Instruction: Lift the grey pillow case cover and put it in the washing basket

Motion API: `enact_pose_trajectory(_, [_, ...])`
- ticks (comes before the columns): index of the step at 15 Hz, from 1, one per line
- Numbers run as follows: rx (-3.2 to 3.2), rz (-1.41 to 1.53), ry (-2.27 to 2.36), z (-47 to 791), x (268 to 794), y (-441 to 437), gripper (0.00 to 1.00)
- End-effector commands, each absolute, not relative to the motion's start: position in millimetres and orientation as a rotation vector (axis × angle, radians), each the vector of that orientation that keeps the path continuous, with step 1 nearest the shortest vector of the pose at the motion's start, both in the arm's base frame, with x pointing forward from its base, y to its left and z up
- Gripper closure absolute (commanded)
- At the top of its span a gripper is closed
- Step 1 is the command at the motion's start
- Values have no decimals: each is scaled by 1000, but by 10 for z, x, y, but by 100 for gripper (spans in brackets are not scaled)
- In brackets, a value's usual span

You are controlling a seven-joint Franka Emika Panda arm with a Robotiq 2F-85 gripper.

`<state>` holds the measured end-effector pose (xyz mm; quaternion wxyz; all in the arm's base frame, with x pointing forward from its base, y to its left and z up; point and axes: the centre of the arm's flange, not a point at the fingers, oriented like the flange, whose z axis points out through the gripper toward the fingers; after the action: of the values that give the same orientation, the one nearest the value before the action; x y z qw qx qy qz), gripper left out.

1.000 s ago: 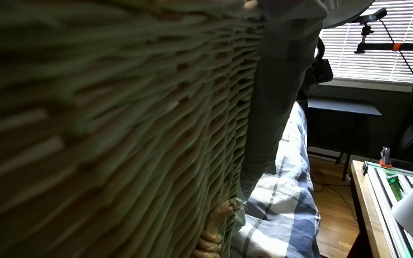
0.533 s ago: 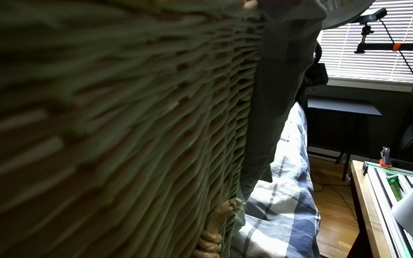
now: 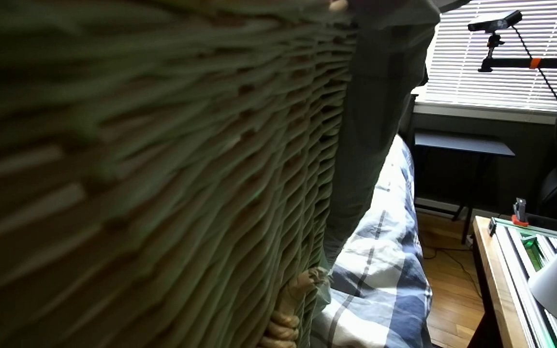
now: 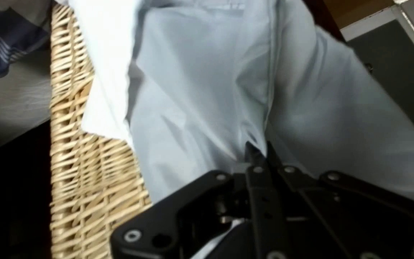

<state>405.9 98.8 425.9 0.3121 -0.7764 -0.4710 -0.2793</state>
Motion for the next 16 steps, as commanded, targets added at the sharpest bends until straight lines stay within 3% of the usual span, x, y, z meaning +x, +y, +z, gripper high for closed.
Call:
enact_pose_trajectory(1, [-2036, -860, -1278, 4934, 4097, 981, 99])
enact_pose_trajectory(9, [-1807, -1230, -1668, 6841, 3891, 1731, 99])
enact_pose_trajectory(16, [-1714, -1243, -1767, 7071, 3732, 2103, 98])
